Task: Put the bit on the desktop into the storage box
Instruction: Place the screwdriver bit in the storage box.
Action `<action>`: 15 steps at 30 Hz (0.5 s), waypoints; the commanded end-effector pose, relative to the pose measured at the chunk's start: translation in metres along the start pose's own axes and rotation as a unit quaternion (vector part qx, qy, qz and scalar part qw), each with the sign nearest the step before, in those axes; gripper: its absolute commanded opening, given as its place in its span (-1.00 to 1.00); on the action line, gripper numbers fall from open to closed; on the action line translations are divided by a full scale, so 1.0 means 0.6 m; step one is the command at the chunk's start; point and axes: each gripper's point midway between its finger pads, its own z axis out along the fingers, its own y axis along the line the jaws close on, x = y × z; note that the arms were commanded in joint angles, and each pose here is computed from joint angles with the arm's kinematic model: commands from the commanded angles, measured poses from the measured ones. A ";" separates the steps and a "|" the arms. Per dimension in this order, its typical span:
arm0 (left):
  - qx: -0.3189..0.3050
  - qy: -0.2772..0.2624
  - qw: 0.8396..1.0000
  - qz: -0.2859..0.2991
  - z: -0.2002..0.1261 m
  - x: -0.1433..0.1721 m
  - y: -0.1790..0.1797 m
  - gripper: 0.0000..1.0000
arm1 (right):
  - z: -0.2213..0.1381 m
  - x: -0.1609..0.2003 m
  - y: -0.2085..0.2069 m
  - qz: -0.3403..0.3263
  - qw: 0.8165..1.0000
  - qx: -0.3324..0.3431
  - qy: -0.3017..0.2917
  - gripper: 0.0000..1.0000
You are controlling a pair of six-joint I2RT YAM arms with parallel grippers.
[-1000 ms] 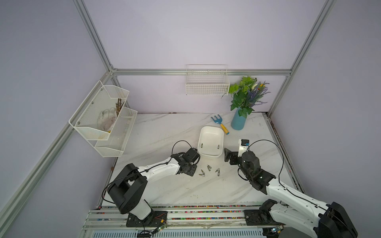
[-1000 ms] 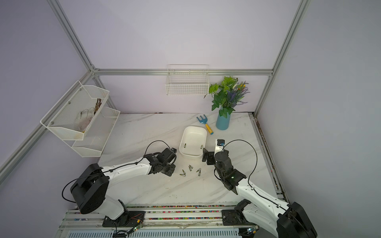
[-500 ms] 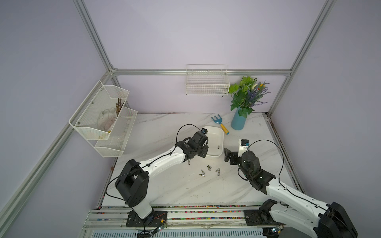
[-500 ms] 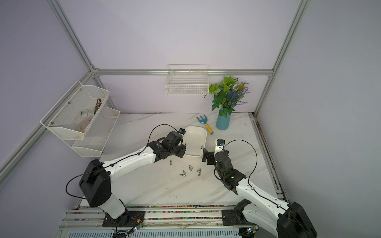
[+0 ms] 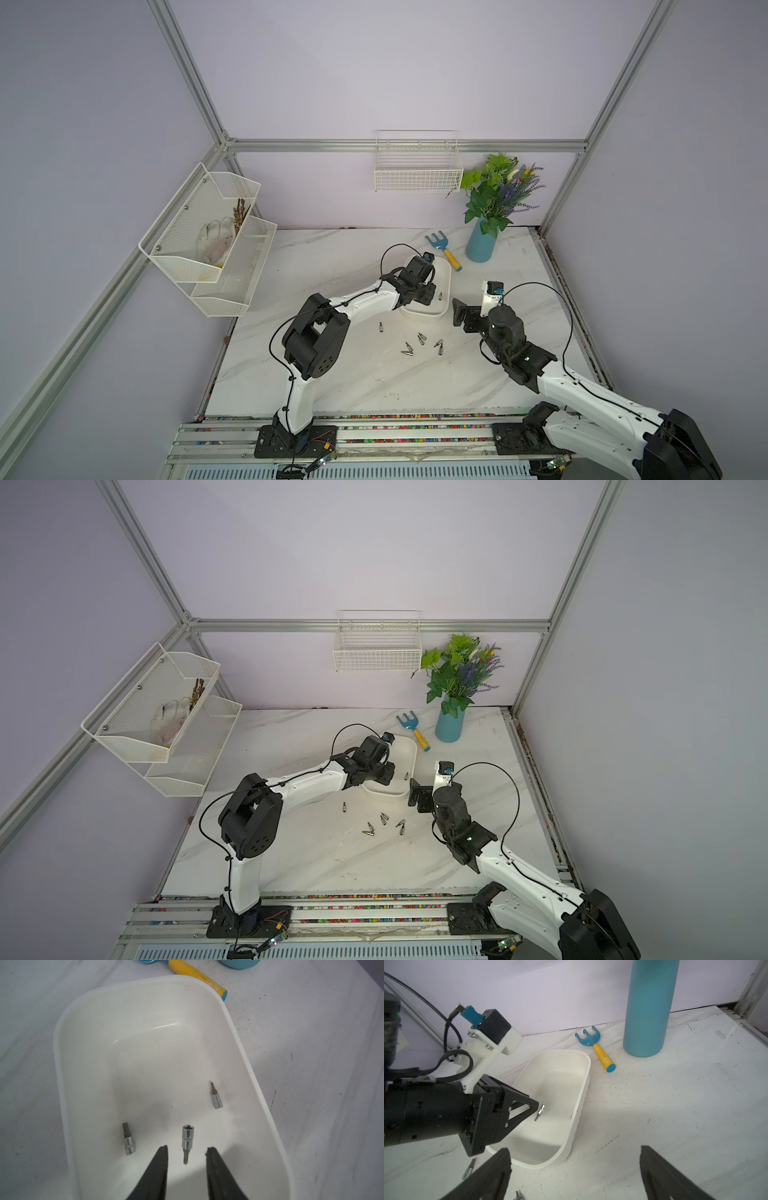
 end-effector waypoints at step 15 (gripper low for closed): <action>-0.118 -0.057 0.988 -0.077 -0.162 0.040 0.106 0.96 | 0.001 -0.002 0.000 0.006 1.000 -0.002 -0.006 1.00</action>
